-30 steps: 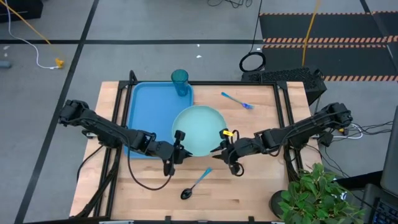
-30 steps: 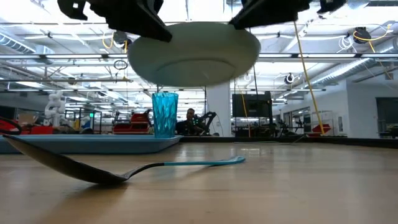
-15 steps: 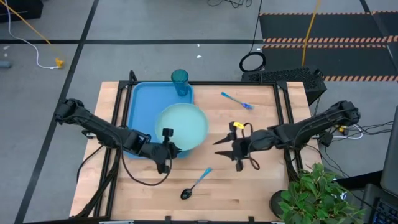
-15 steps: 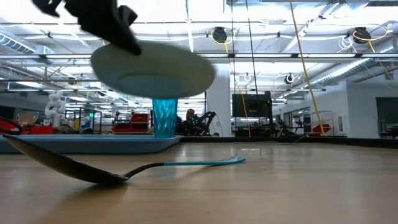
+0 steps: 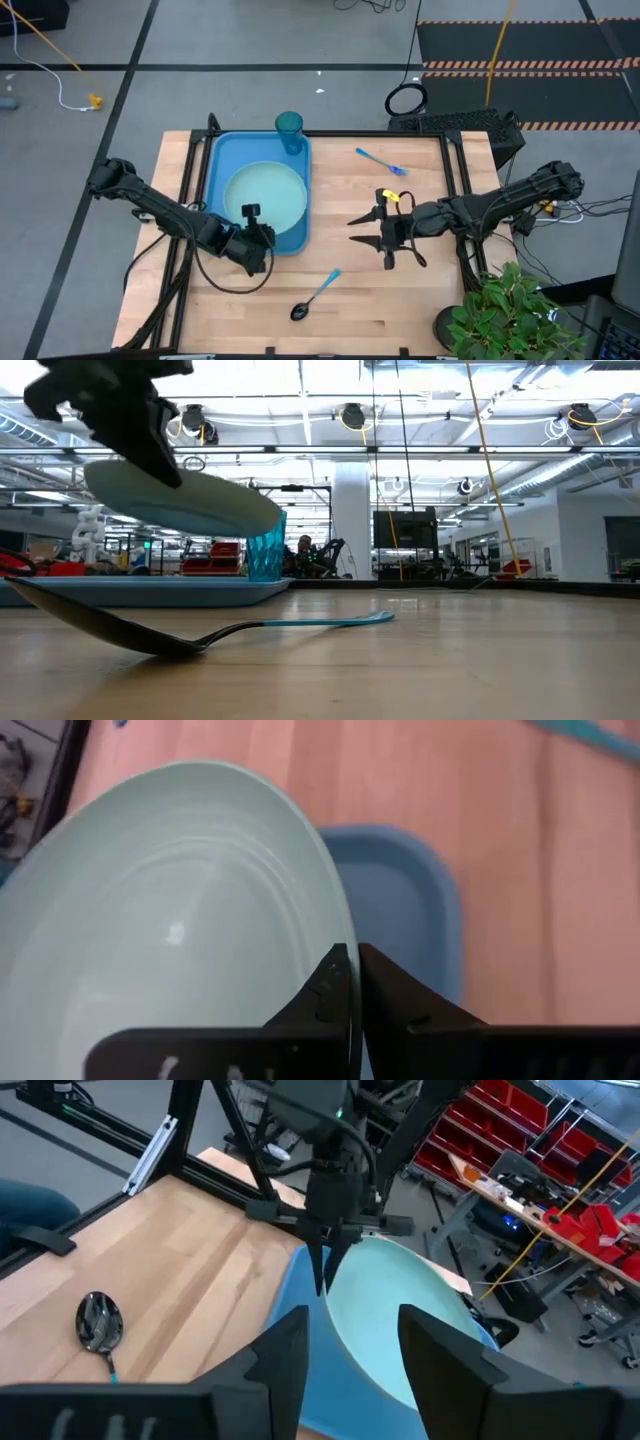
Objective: Pick and place plate/cup/fork/spoon on tray
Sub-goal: Put the green plate on the blue tray
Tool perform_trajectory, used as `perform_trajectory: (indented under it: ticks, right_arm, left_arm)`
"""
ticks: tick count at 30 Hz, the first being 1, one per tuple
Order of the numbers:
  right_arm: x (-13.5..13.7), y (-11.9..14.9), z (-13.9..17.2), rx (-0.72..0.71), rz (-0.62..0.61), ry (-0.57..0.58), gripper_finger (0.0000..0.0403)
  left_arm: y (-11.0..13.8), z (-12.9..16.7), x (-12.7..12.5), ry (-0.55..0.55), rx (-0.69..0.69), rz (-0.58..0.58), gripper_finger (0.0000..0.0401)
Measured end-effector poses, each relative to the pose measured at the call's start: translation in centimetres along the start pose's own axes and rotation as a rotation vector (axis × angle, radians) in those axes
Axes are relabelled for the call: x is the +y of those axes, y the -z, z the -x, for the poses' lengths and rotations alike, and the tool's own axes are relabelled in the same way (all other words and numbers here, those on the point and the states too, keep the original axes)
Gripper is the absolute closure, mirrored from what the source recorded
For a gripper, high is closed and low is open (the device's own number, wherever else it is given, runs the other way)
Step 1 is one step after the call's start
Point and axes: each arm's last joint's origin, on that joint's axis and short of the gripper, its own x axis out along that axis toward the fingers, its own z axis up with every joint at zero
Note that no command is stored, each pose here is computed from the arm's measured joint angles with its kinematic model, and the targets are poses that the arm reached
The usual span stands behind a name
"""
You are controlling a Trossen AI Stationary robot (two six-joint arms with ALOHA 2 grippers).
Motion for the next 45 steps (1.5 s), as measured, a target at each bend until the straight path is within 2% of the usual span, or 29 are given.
perform_trajectory:
  ticks: [4, 8, 22, 25, 31, 38, 45]
  right_arm:
    - [0.0, 0.0, 0.0, 0.000, 0.000, 0.000, 0.0257]
    - [0.0, 0.0, 0.0, 0.001, -0.001, -0.001, 0.0257]
    - [0.2, 0.5, 0.0, 0.045, -0.047, -0.016, 0.0257]
    - [0.2, 0.6, 0.0, 0.060, -0.075, -0.020, 0.0257]
    - [0.3, 0.6, 0.0, 0.062, -0.138, -0.022, 0.0257]
    - [0.6, 0.5, 0.1, 0.057, -0.139, -0.034, 0.0257]
    - [0.6, 0.4, 0.1, 0.055, -0.155, -0.032, 0.0257]
  left_arm:
    - [1.7, -1.4, 0.3, -0.044, 0.052, 0.000, 0.0387]
    - [3.3, -3.2, 1.3, -0.090, 0.103, 0.058, 0.0386]
    - [5.5, -7.5, 4.8, -0.142, 0.090, 0.136, 0.0394]
    - [5.9, -8.1, 5.4, -0.130, 0.092, 0.154, 0.0383]
    - [5.7, -8.4, 5.9, -0.127, 0.064, 0.156, 0.0393]
    - [5.2, -8.7, 6.6, -0.088, 0.020, 0.177, 0.0374]
    - [5.2, -9.0, 6.9, -0.068, 0.031, 0.190, 0.0388]
